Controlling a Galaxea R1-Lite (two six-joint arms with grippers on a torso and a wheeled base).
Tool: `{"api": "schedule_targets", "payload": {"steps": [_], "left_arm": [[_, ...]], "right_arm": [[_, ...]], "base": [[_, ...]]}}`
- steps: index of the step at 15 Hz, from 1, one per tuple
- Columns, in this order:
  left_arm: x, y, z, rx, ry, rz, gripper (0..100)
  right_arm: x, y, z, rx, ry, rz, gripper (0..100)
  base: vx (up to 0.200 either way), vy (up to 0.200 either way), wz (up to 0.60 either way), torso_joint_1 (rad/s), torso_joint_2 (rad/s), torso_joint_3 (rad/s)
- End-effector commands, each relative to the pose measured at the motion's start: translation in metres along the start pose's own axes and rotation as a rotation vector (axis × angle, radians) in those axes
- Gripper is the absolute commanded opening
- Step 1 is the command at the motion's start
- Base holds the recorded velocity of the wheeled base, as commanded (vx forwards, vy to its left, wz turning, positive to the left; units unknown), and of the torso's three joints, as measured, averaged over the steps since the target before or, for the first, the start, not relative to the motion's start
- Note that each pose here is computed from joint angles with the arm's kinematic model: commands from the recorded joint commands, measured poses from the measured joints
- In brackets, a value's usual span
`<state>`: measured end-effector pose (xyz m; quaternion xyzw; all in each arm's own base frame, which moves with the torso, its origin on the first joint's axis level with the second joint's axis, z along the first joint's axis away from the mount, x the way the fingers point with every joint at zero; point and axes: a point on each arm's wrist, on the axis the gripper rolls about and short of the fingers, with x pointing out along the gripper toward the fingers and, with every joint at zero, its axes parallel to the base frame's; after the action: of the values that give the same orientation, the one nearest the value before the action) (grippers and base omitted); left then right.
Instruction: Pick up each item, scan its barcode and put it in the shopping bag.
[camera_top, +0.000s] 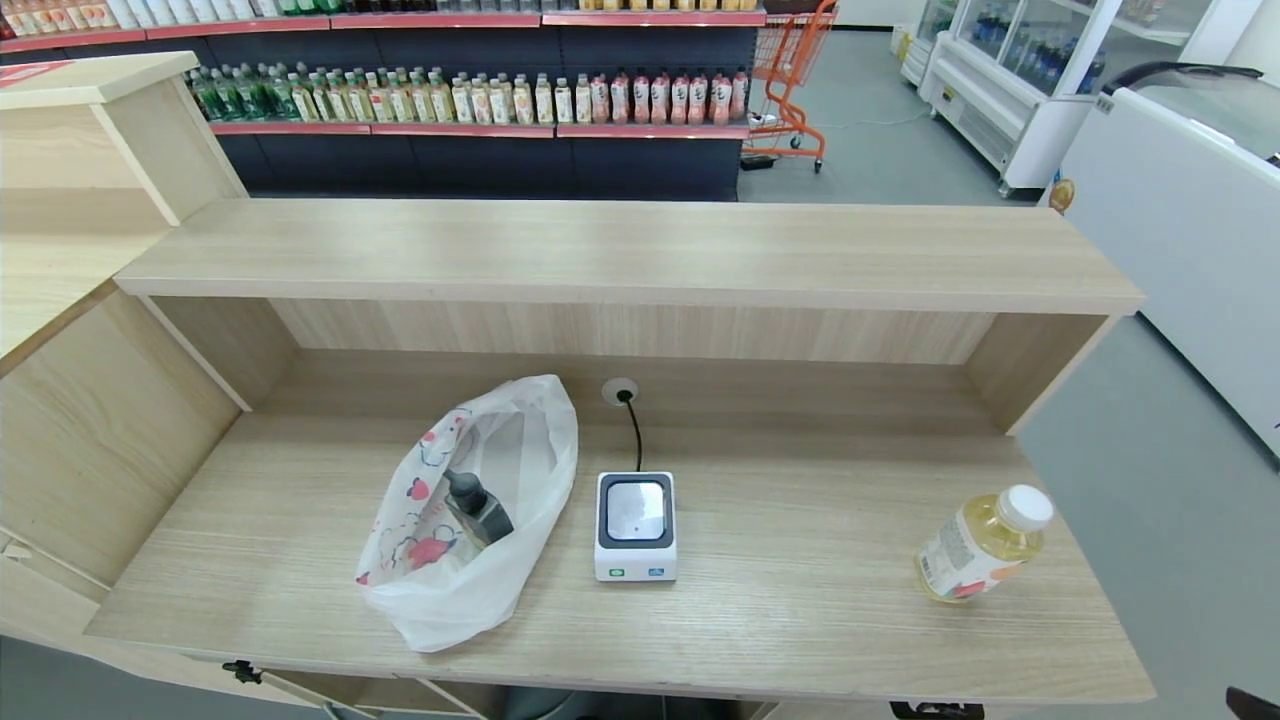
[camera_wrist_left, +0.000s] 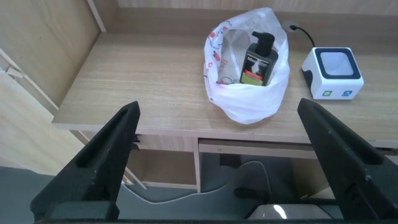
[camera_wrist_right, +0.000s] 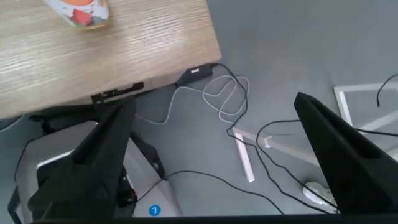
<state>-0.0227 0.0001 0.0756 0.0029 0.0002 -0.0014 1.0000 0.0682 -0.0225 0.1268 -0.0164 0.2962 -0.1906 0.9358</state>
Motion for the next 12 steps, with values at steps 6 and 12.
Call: {"api": "schedule_targets", "payload": {"steps": [6,12], "left_arm": [[0.000,0.000,0.000,0.000,0.000,0.000,100],[0.000,0.000,0.000,0.000,0.000,0.000,100]], "right_arm": [[0.090,0.021,0.028,0.030,0.164,0.037,100],[0.131,0.062,0.034,-0.052,0.112,0.166,100]], "base": [[0.000,0.000,0.00,0.000,0.00,0.000],[0.000,0.000,0.00,0.000,0.00,0.000]]}}
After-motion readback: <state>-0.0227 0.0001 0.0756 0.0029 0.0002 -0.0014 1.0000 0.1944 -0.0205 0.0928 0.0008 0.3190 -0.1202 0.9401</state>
